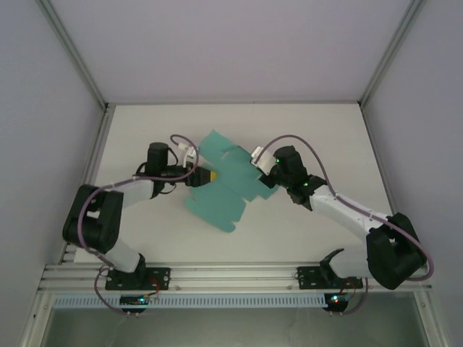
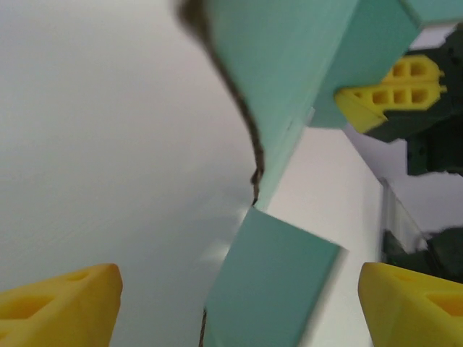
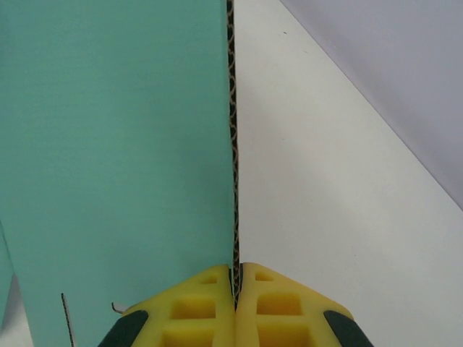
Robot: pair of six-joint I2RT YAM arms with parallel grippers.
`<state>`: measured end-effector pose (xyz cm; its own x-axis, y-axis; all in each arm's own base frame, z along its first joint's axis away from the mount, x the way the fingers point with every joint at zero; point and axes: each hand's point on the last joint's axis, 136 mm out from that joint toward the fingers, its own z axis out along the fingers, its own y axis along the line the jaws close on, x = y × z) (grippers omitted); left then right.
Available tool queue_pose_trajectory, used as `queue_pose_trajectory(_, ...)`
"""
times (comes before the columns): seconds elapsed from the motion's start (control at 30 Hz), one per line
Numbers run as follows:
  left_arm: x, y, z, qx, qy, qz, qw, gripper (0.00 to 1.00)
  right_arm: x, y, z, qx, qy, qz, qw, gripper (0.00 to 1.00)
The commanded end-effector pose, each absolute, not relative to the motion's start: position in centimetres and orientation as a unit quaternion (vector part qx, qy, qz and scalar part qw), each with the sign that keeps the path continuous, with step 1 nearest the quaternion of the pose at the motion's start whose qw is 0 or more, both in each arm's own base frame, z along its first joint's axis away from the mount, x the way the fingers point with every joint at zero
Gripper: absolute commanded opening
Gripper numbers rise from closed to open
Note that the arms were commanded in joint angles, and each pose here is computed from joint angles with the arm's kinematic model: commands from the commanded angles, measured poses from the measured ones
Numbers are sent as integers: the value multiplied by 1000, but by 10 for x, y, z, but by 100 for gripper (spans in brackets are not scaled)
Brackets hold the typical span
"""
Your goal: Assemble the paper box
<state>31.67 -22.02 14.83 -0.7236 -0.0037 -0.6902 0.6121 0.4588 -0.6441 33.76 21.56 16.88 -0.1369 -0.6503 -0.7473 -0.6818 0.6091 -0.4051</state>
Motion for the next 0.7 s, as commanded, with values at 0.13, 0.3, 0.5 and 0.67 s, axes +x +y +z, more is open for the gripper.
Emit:
queue_pose_trajectory(0.13,336,-143,152,78,833,-380,395,87,336,219,185,-438,746,36,500,0)
queue_pose_trajectory(0.3,338,-168,158,116,804,-457,363,83,341,221,187,-434,744,33,507,0)
queue_pose_trajectory(0.5,325,-216,167,205,756,-530,326,78,344,226,189,-436,740,37,511,0)
queue_pose_trajectory(0.67,325,-234,163,219,741,-558,302,72,343,228,186,-439,742,36,506,0)
